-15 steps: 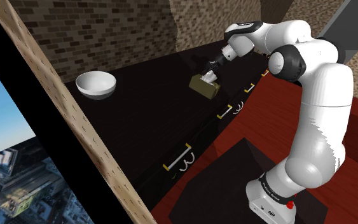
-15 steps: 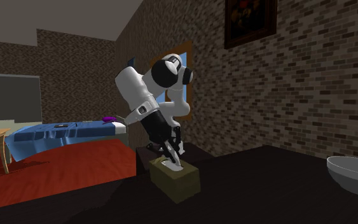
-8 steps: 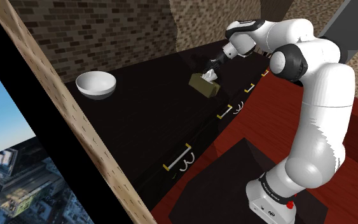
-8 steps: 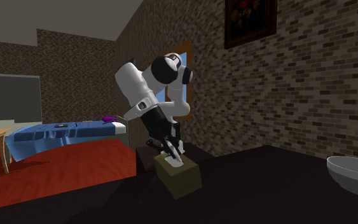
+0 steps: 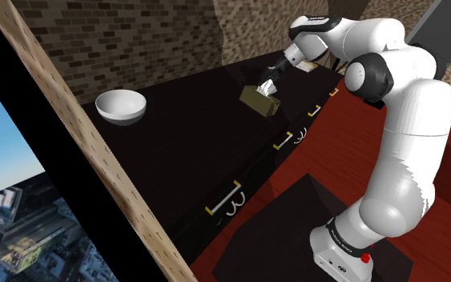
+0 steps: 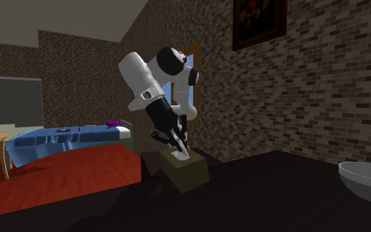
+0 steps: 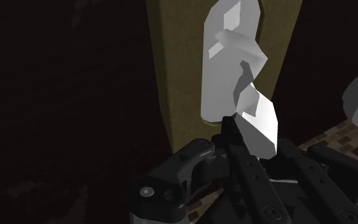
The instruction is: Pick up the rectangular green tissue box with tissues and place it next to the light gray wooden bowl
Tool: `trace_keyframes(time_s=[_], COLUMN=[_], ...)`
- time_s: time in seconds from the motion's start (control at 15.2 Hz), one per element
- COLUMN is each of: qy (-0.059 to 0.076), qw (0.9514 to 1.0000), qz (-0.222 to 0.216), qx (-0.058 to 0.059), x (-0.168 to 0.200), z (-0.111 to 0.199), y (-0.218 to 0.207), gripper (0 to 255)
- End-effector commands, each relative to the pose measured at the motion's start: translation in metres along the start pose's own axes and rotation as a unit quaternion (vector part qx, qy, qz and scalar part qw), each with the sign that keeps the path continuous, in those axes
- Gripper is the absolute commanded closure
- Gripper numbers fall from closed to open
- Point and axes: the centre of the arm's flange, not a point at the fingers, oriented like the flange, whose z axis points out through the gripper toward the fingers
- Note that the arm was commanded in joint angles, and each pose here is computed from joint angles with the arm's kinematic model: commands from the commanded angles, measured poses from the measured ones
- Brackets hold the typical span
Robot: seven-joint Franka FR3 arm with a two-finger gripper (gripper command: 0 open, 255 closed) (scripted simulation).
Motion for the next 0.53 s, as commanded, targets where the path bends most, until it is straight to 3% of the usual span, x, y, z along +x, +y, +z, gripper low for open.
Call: trace_keyframes(time_s=[0.0,0.46], qy=[0.0,0.0], qw=[1.0,1.0], qz=[0.0,0.0], qx=[0.0,0.0], x=[0.003,0.013], z=[-0.01,-0.041], y=[-0.005,-0.023], gripper=[255,255])
